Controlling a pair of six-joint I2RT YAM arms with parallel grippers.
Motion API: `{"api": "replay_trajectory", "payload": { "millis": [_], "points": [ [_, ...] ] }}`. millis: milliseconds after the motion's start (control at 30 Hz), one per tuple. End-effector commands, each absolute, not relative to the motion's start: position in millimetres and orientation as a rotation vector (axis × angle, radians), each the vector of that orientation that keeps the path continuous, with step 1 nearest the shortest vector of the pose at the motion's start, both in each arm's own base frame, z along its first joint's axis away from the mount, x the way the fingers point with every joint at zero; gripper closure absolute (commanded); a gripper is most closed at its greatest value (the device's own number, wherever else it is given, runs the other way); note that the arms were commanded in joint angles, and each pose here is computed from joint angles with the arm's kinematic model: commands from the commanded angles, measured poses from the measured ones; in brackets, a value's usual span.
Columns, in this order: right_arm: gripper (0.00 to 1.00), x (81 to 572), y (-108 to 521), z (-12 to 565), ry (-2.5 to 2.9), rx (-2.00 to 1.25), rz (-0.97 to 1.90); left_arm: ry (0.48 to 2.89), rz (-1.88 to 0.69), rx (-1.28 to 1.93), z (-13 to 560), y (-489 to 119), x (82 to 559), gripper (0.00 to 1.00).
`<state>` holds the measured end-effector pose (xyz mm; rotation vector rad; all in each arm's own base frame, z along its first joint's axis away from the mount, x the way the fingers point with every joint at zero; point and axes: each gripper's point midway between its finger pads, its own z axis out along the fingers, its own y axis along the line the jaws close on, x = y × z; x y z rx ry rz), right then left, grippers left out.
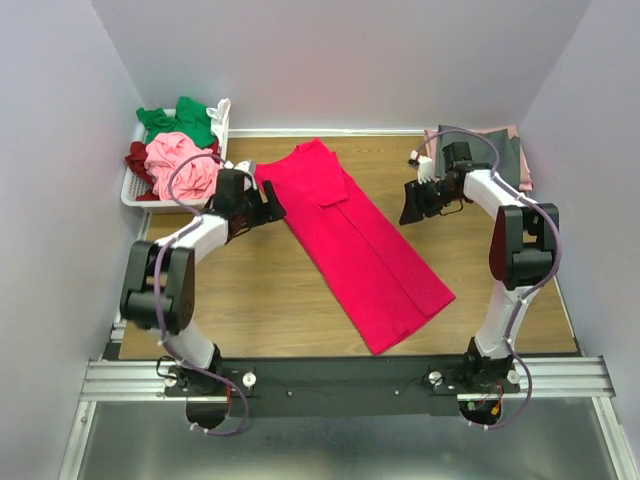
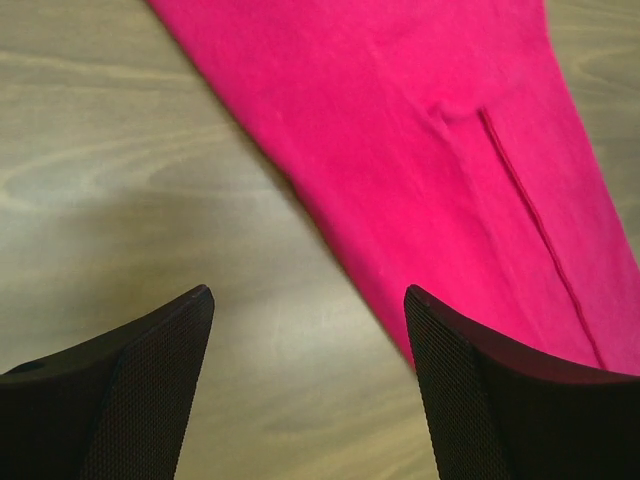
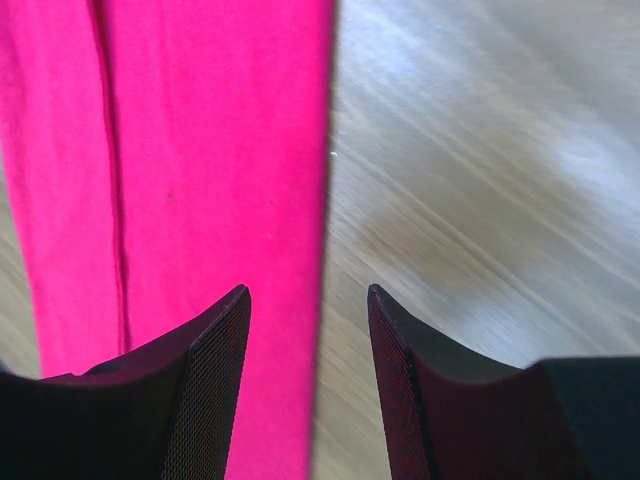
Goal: Fold and stack the t-shirts
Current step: Fold the tshirt
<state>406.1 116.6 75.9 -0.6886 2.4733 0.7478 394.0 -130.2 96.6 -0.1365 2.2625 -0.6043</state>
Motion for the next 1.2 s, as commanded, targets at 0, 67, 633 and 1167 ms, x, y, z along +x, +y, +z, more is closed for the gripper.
{"api": "replay_trajectory", "payload": {
  "millis": [0, 67, 633, 1167],
  "points": [
    [0.42, 412.1, 135.9, 74.7, 2.437, -0.682, 0.878, 2.324, -0.580, -0.262, 81.1, -130.4, 427.5, 0.16],
    [0.42, 409.4, 135.8, 65.2, 2.454, -0.678, 0.888, 2.354, -0.531, -0.320, 66.1, -126.6, 444.5, 0.16],
    [0.42, 393.3, 137.6, 57.7, 2.458, -0.687, 0.925, 2.484, -0.222, -0.430, 22.6, -101.2, 513.9, 0.65],
    [0.42, 379.6, 140.0, 29.4, 2.533, -0.644, 0.999, 2.456, -0.115, -0.346, 53.3, -81.0, 564.6, 0.80]
  ]
}}
